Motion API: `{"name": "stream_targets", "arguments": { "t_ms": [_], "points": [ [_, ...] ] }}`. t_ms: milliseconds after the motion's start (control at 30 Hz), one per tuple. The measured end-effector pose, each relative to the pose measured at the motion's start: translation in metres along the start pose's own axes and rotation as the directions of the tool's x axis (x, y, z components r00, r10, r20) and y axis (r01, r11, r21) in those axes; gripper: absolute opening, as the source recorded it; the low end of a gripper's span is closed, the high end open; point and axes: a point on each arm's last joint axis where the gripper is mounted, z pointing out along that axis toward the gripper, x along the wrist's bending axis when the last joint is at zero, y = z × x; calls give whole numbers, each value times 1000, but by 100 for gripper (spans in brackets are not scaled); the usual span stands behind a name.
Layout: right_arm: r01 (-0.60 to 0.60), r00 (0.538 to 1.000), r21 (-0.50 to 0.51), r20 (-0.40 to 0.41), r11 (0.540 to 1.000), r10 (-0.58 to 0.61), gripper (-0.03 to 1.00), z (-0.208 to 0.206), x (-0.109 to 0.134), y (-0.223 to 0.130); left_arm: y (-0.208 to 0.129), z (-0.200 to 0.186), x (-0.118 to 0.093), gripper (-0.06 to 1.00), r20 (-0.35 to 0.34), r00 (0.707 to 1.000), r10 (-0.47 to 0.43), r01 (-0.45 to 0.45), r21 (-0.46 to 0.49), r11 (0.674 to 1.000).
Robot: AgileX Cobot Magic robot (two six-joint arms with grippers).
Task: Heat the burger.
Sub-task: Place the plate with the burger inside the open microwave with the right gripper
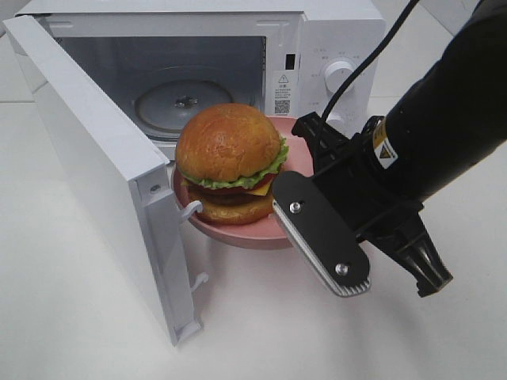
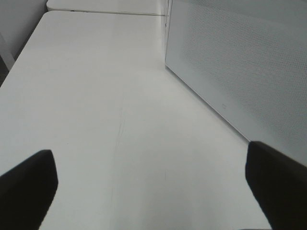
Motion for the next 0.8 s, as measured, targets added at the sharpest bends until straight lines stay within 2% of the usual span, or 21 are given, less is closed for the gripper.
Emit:
{"name": "stream_targets", "arguments": {
  "t_ms": [300, 600, 800],
  "points": [
    [51, 999, -6, -10, 999, -51, 5, 6, -14, -3, 0, 0, 0, 99, 0, 1000, 0, 0, 0, 1000],
    [59, 998, -75, 1, 995, -59, 5, 11, -38, 9, 0, 0, 0, 99, 0, 1000, 0, 0, 0, 1000],
    [67, 998, -83, -10, 994, -68, 5, 21, -48, 13, 0, 0, 0, 99, 0, 1000, 0, 0, 0, 1000]
  ]
}}
